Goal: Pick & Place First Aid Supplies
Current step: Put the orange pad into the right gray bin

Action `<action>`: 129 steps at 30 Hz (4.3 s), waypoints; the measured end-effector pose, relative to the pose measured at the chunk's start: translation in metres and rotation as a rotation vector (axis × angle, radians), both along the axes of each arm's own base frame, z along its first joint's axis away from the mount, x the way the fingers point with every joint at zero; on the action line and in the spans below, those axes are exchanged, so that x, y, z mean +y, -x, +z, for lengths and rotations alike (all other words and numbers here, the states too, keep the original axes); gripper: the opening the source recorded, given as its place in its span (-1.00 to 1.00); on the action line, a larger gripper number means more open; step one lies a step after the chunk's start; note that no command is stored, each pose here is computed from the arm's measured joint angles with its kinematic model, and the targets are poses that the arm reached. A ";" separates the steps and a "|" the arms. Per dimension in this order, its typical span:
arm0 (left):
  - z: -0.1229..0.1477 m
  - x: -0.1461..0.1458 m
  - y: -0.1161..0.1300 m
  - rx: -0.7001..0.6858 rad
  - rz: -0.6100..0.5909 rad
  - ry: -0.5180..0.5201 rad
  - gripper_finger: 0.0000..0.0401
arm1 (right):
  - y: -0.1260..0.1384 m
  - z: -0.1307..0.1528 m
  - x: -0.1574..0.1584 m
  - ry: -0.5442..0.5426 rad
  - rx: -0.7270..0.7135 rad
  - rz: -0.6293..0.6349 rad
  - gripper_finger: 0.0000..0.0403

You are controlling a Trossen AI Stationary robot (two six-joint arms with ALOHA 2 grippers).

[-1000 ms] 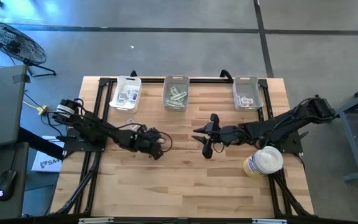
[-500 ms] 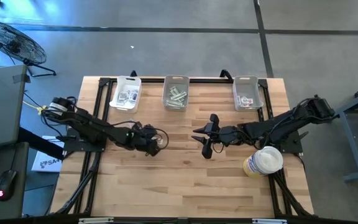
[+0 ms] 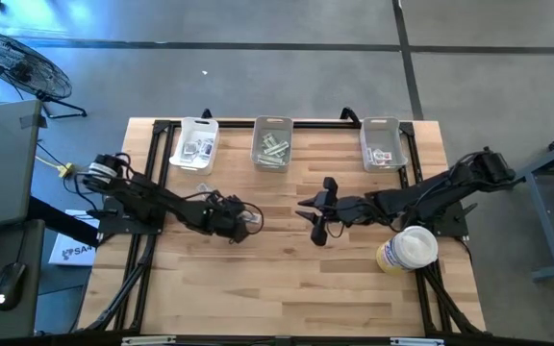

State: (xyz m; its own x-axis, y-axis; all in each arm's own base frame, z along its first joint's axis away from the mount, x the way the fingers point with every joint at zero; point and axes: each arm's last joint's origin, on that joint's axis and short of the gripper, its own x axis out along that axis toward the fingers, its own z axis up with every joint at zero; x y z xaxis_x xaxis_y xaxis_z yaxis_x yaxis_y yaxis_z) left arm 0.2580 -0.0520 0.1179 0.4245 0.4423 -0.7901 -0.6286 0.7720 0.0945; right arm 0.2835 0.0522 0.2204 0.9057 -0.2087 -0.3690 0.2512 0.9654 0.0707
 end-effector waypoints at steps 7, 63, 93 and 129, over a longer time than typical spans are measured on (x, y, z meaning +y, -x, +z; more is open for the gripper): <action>-0.010 -0.006 -0.025 -0.151 -0.102 -0.028 -0.04 | -0.017 -0.033 0.004 0.092 0.087 0.044 -0.44; 0.067 -0.001 -0.026 -0.275 -0.139 -0.283 -0.04 | -0.087 -0.115 -0.018 0.227 0.452 0.391 -0.45; 0.063 0.000 -0.019 -0.231 -0.112 -0.253 -0.04 | -0.094 -0.142 -0.036 0.106 0.452 0.364 -0.72; 0.058 0.001 -0.014 -0.189 -0.093 -0.187 -0.04 | 0.074 0.043 -0.089 -0.045 0.683 -0.575 -0.99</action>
